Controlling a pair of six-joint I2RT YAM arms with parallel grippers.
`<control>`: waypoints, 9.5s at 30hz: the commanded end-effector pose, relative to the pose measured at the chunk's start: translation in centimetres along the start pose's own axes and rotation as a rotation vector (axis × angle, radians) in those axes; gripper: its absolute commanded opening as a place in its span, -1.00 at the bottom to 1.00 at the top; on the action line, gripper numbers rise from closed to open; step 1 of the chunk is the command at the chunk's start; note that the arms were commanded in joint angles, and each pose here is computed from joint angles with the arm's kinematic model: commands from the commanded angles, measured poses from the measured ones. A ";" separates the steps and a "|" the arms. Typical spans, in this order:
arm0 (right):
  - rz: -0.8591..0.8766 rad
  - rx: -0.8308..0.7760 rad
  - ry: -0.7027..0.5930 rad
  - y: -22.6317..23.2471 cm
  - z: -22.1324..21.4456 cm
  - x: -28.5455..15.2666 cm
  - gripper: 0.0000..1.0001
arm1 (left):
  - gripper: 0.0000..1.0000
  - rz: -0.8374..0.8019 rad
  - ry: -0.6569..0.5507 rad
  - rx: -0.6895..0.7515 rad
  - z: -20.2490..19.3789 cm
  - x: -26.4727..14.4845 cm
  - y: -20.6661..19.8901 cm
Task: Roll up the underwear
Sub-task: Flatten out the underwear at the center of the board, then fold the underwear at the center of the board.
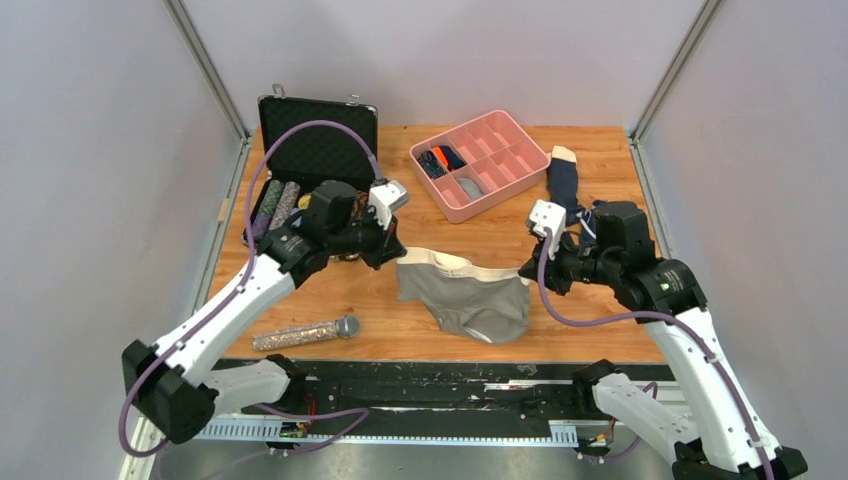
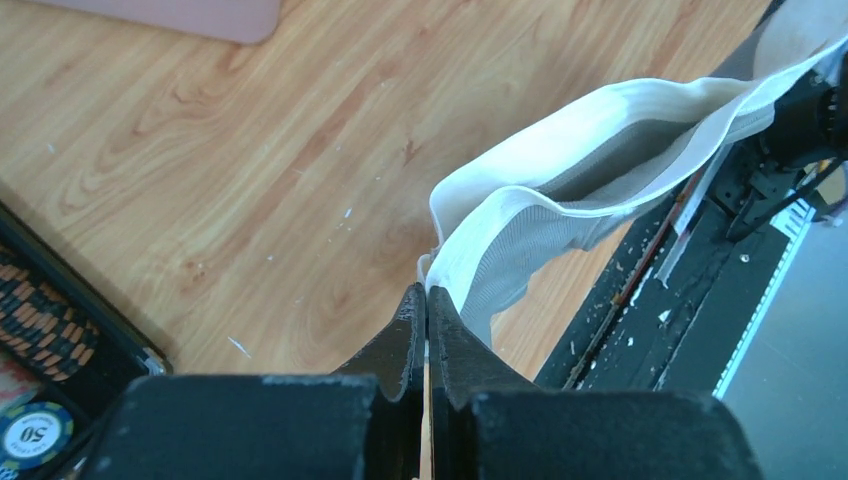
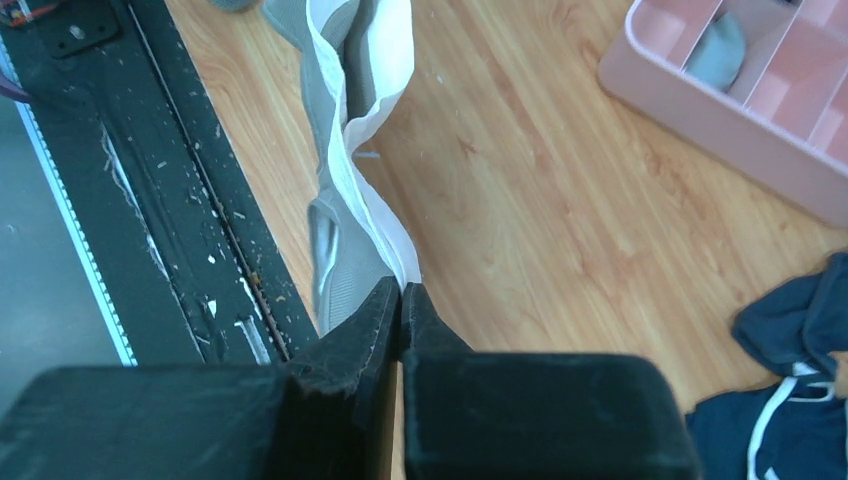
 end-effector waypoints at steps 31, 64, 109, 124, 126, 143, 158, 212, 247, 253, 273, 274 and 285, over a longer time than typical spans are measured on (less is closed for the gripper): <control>-0.079 0.349 0.398 -19.5 -18.8 16.5 -0.94 | -1.00 0.379 0.132 -0.259 0.9 20.6 16.5; 0.307 -0.002 0.117 -8.6 -2.6 29.5 -0.41 | -0.25 0.339 0.111 -0.418 0.3 17.8 13.9; 0.470 -0.055 0.291 -1.4 -9.6 35.6 -0.74 | -1.00 0.270 0.151 -0.674 -2.5 19.7 17.6; 0.446 -0.200 0.107 -2.7 -3.1 31.6 -0.08 | -1.00 0.291 0.140 -0.704 -2.6 19.7 17.6; 0.441 -0.231 0.100 -2.7 -3.5 32.2 -0.10 | -1.00 0.292 0.137 -0.705 -2.5 19.7 17.6; 0.418 -0.282 0.089 -2.1 -4.5 34.4 -0.32 | -1.00 0.300 0.130 -0.715 -2.1 19.8 17.7; 0.471 -0.262 0.122 -0.8 -6.2 35.0 -0.27 | -1.00 0.303 0.129 -0.719 -2.1 19.7 17.7; 0.309 -0.112 -0.178 -0.1 -0.4 26.4 -1.00 | -1.00 0.289 0.070 -0.890 3.6 13.2 13.1; 0.053 0.114 -0.140 -2.5 -9.8 13.7 -1.00 | -1.00 0.141 0.022 -0.581 9.3 26.6 5.7; 0.026 0.163 -0.101 -3.3 -12.6 13.3 -1.00 | -1.00 0.216 0.006 -0.542 8.7 28.5 5.8; 0.012 0.186 -0.050 -5.1 -15.2 13.2 -1.00 | -1.00 0.444 -0.104 -0.469 10.3 27.5 4.1; 0.015 0.184 -0.058 -5.2 -14.9 13.2 -1.00 | -1.00 0.446 -0.104 -0.471 10.4 27.3 4.1; 0.025 0.171 -0.045 -5.9 -15.1 13.7 -1.00 | -1.00 0.425 -0.152 -0.463 12.2 25.5 3.5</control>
Point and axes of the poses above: each gripper's point midway between its finger pads, its own x axis out along the fingers, its own y axis along the line the jaws close on, z = x × y, the point moved 8 cm from there along -x, back along the fingers, and after that the axes turned 14 degrees about -x, right-handed, at the moved point
